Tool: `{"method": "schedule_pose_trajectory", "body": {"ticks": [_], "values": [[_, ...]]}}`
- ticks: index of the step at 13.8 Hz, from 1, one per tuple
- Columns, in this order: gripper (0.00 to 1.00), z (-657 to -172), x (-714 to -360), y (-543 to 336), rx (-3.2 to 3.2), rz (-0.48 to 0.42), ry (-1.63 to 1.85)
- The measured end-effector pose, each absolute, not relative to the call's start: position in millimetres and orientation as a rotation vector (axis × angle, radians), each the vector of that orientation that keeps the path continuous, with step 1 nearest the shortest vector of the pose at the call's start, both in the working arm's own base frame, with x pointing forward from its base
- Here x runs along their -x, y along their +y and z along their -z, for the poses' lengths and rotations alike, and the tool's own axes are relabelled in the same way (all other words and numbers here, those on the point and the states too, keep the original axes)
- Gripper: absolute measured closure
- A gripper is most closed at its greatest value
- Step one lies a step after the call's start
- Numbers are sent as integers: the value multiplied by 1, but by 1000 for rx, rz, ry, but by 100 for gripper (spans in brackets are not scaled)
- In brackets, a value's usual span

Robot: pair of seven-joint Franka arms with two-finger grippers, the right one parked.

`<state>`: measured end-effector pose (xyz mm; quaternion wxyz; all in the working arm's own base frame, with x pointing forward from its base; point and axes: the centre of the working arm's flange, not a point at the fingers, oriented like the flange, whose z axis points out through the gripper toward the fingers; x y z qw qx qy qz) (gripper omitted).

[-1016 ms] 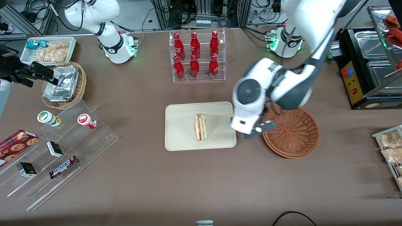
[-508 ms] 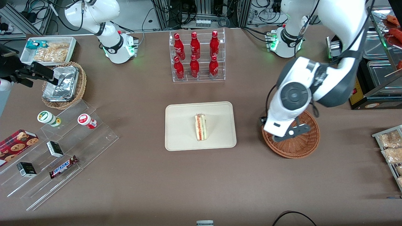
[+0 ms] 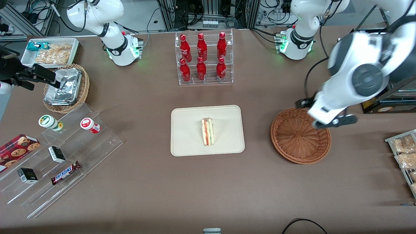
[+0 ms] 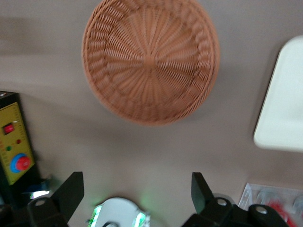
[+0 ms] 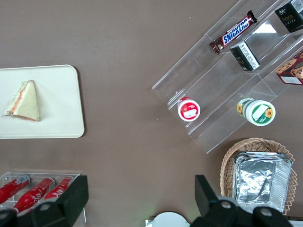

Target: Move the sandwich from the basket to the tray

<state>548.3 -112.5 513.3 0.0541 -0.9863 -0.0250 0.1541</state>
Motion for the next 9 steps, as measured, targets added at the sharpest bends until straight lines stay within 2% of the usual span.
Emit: {"method": "schedule_pose_trajectory", "body": {"ticks": [2,4,9], "values": [[0,-541,-534,-71,3014,-515,33],[0,-564,-524,-38,3035,-513,79],[0,-602,-517,-15,3065,-390,59]]}}
